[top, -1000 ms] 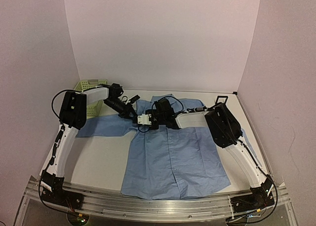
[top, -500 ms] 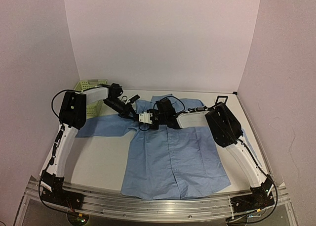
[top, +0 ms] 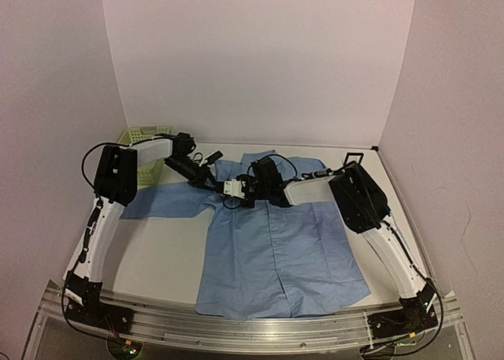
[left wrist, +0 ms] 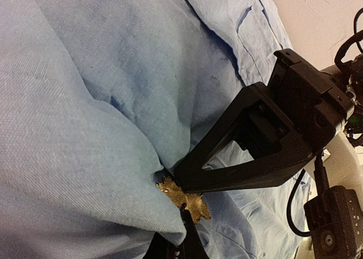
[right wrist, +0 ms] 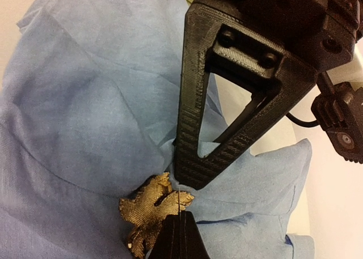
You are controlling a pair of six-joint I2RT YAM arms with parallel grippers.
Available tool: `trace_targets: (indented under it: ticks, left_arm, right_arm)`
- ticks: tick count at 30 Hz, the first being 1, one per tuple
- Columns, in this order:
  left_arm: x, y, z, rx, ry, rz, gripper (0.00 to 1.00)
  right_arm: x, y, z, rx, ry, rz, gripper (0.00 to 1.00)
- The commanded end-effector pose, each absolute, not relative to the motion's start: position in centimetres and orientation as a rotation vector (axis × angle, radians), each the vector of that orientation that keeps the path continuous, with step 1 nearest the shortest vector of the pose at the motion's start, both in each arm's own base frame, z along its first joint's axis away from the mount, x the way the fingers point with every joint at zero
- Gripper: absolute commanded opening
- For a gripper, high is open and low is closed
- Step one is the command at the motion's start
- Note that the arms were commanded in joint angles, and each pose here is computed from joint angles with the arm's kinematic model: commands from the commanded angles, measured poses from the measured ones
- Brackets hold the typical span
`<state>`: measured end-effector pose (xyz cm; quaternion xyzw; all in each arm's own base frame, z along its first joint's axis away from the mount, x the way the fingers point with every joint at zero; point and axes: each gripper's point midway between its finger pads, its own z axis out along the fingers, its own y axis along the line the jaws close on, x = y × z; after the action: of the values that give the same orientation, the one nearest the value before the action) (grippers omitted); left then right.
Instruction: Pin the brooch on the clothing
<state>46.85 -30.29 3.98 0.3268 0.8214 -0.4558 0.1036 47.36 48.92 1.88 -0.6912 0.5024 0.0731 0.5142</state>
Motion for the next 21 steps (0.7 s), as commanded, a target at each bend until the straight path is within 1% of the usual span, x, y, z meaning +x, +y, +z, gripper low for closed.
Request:
trace_targets:
  ticks: [1, 7, 15, 18, 21]
  left_arm:
    - [47.3, -29.8, 7.9, 0.998, 2.356, -1.29, 0.0]
    - [47.4, -29.9, 7.9, 0.991, 2.357, -1.291, 0.0]
    - [47.3, -29.7, 7.8, 0.999, 2.361, -1.28, 0.0]
    - [47.4, -29.7, 7.9, 1.005, 2.356, -1.273, 0.0]
    - [47.3, -29.7, 7.8, 1.011, 2.356, -1.27, 0.0]
  right_arm:
    - [46.3, 47.9, 1.4, -1.698, 1.273, 0.217, 0.02]
    - [46.0, 47.9, 0.9, -1.715, 1.262, 0.224, 0.01]
    - [46.2, 48.0, 1.6, -1.694, 1.267, 0.231, 0.03]
    - [46.3, 48.1, 1.7, -1.689, 1.268, 0.229, 0.05]
    - [46.2, 48.1, 2.0, -1.685, 1.265, 0.231, 0.13]
